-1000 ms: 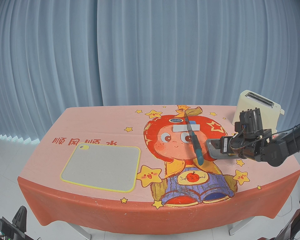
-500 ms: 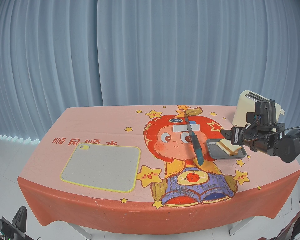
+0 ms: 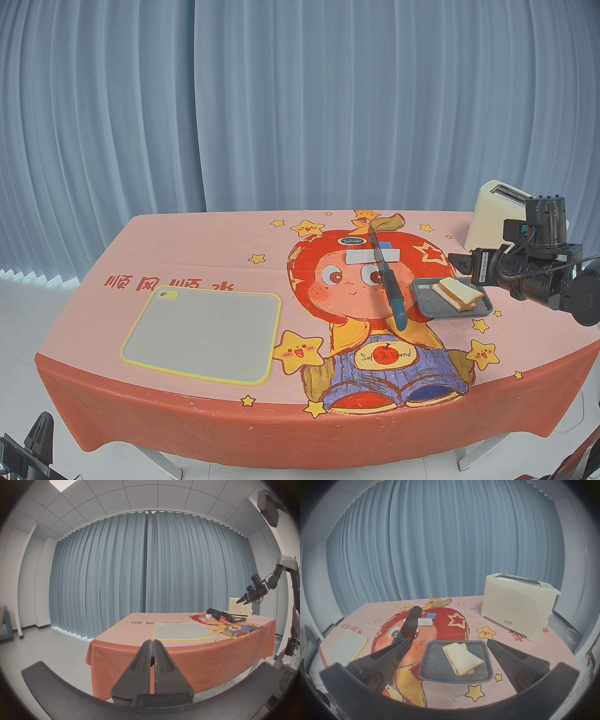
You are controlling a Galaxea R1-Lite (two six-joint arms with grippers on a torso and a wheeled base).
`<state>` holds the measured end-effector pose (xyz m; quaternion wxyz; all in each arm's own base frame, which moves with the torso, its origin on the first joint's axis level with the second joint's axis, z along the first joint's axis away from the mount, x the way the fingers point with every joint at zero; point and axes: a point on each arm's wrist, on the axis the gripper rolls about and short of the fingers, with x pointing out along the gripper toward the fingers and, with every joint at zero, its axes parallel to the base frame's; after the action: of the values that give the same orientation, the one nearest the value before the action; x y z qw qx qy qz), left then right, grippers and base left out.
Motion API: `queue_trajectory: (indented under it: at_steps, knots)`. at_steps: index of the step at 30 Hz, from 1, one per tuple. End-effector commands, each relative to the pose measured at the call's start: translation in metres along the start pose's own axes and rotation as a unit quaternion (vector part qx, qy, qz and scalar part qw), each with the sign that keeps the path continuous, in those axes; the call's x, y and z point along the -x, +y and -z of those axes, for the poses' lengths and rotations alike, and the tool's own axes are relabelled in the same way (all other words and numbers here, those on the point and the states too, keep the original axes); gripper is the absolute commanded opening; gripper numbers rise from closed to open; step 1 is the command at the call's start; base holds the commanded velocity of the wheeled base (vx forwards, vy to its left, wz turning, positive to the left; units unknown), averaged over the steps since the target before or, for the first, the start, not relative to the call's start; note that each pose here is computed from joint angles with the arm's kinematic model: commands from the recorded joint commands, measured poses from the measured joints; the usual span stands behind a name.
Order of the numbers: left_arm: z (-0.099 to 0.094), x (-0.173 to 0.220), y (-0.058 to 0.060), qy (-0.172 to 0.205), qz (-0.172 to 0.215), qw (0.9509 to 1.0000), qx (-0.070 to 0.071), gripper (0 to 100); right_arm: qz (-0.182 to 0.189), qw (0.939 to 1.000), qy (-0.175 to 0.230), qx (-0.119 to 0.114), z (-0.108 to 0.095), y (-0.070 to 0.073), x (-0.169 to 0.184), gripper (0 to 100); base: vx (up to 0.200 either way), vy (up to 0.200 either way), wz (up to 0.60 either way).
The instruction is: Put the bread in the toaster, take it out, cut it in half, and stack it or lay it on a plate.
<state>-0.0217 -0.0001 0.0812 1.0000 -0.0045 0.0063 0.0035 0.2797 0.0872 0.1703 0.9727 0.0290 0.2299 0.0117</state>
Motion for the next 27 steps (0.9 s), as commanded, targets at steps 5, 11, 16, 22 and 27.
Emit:
queue_trajectory:
  at_steps: [5, 11, 16, 22, 27]
  knots:
    - [0.005, -0.001, 0.000, 0.008, 0.000, 1.0000, 0.000, 0, -0.046, 0.9982, -0.036, -0.012, -0.003, -0.006, 0.014, 100, 0.000, 0.000, 0.00]
    - [0.005, -0.001, 0.000, 0.008, 0.000, 1.0000, 0.000, 0, -0.042, 0.9980, -0.046, 0.010, 0.006, -0.016, 0.018, 100, 0.000, 0.000, 0.00]
    - [0.005, -0.001, 0.000, 0.010, 0.000, 1.0000, 0.000, 0, -0.040, 0.9977, -0.051, 0.017, 0.007, -0.019, 0.026, 100, 0.000, 0.000, 0.00]
    - [0.005, -0.001, 0.000, 0.008, 0.000, 1.0000, 0.000, 0, -0.025, 0.9987, -0.042, 0.015, 0.013, -0.027, 0.026, 100, 0.000, 0.000, 0.00]
    - [0.005, -0.001, 0.000, 0.009, 0.000, 1.0000, 0.000, 0, -0.019, 0.9989, -0.041, 0.014, 0.017, -0.032, 0.031, 100, 0.000, 0.000, 0.00]
